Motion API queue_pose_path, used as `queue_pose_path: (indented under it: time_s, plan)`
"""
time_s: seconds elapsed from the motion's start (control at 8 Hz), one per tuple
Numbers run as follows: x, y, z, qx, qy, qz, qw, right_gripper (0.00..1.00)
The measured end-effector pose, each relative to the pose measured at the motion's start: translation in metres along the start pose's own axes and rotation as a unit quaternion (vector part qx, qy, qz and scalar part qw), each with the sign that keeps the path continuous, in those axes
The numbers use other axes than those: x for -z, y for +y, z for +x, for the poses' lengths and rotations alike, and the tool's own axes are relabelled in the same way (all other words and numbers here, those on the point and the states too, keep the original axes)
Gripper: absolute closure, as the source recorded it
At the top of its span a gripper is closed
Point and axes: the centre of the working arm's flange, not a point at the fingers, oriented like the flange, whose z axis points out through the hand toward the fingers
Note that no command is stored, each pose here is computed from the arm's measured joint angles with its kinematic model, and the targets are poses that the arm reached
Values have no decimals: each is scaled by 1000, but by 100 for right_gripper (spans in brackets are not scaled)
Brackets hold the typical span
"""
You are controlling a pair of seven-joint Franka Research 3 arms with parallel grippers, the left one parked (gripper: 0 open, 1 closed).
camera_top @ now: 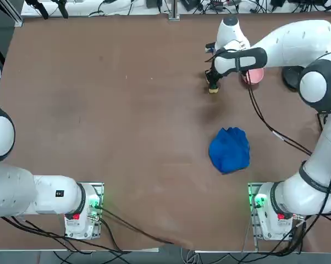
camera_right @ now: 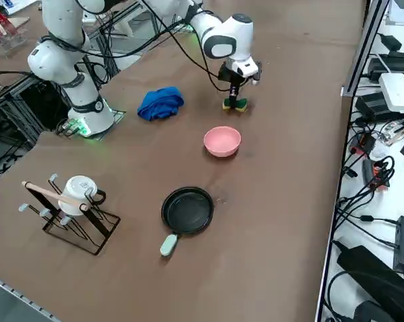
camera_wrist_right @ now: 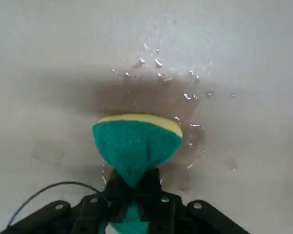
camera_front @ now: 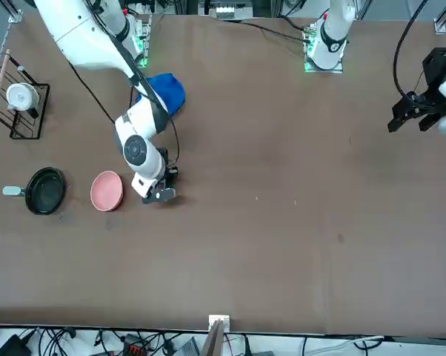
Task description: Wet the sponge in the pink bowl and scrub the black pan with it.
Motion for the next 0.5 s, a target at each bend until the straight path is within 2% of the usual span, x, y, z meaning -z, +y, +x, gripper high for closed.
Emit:
queue_pose_path:
  time_s: [0.12,0.5]
  plan:
    - [0,0,0,0,-1,0,1000,84]
    - [31,6,9,-5,-2,-14,1000,32]
